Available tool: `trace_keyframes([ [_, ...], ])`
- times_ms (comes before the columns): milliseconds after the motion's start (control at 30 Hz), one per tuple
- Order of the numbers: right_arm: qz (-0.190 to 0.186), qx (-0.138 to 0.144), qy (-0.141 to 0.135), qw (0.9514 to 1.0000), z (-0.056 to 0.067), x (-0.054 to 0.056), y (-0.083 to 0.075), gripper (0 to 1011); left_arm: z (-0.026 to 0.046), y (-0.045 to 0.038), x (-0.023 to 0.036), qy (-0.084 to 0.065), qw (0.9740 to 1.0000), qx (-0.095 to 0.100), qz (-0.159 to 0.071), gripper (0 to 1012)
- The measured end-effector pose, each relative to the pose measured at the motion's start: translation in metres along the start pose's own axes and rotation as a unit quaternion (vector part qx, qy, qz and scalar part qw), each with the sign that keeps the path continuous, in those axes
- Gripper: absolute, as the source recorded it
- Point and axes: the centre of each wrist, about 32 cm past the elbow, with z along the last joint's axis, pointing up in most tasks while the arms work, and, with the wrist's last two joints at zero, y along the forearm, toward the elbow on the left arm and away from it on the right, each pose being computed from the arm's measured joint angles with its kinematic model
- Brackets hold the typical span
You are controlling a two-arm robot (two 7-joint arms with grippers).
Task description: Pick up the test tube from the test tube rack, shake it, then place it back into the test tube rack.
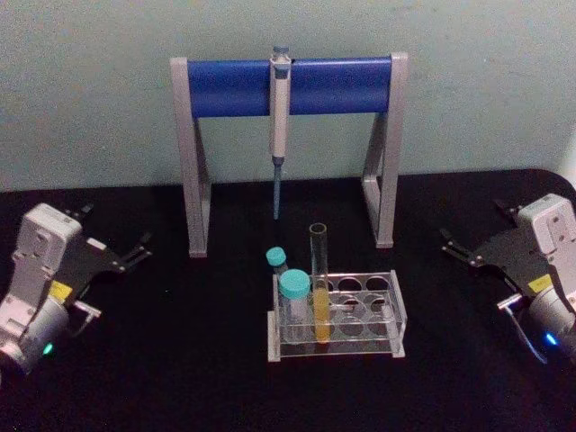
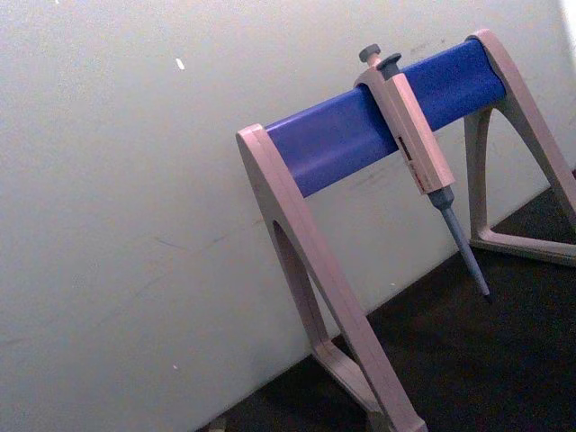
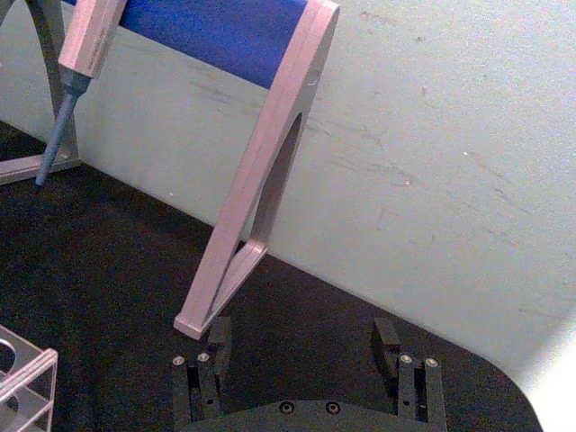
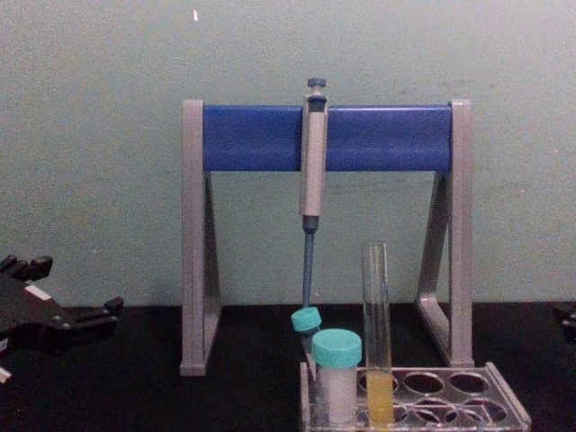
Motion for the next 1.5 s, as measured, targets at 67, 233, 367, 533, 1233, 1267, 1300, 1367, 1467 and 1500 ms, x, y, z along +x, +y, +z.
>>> trace_keyframes([
  [67,0.0,0.0,0.0,1.0,0.0,0.0,0.0,1000,0.0,0.0,0.0,0.0,1.0,0.0,0.0,1002],
  [233,0.0,0.0,0.0,1.0,0.0,0.0,0.0,1000,0.0,0.0,0.0,0.0,1.0,0.0,0.0,1001],
  [367,0.0,0.0,0.0,1.0,0.0,0.0,0.0,1000,0.0,0.0,0.0,0.0,1.0,0.0,0.0,1001],
  [533,0.0,0.0,0.0,1.0,0.0,0.0,0.0,1000,0.0,0.0,0.0,0.0,1.0,0.0,0.0,1001],
  [1233,0.0,0.0,0.0,1.0,0.0,0.0,0.0,1000,0.0,0.0,0.0,0.0,1.0,0.0,0.0,1001],
  [1267,0.0,0.0,0.0,1.0,0.0,0.0,0.0,1000,0.0,0.0,0.0,0.0,1.0,0.0,0.0,1001],
  [1300,0.0,0.0,0.0,1.0,0.0,0.0,0.0,1000,0.0,0.0,0.0,0.0,1.0,0.0,0.0,1001],
  [1367,0.0,0.0,0.0,1.0,0.0,0.0,0.0,1000,0.0,0.0,0.0,0.0,1.0,0.0,0.0,1001],
  [1467,0.0,0.0,0.0,1.0,0.0,0.0,0.0,1000,0.0,0.0,0.0,0.0,1.0,0.0,0.0,1001],
  [1500,0.0,0.0,0.0,1.0,0.0,0.0,0.0,1000,0.0,0.0,0.0,0.0,1.0,0.0,0.0,1001],
])
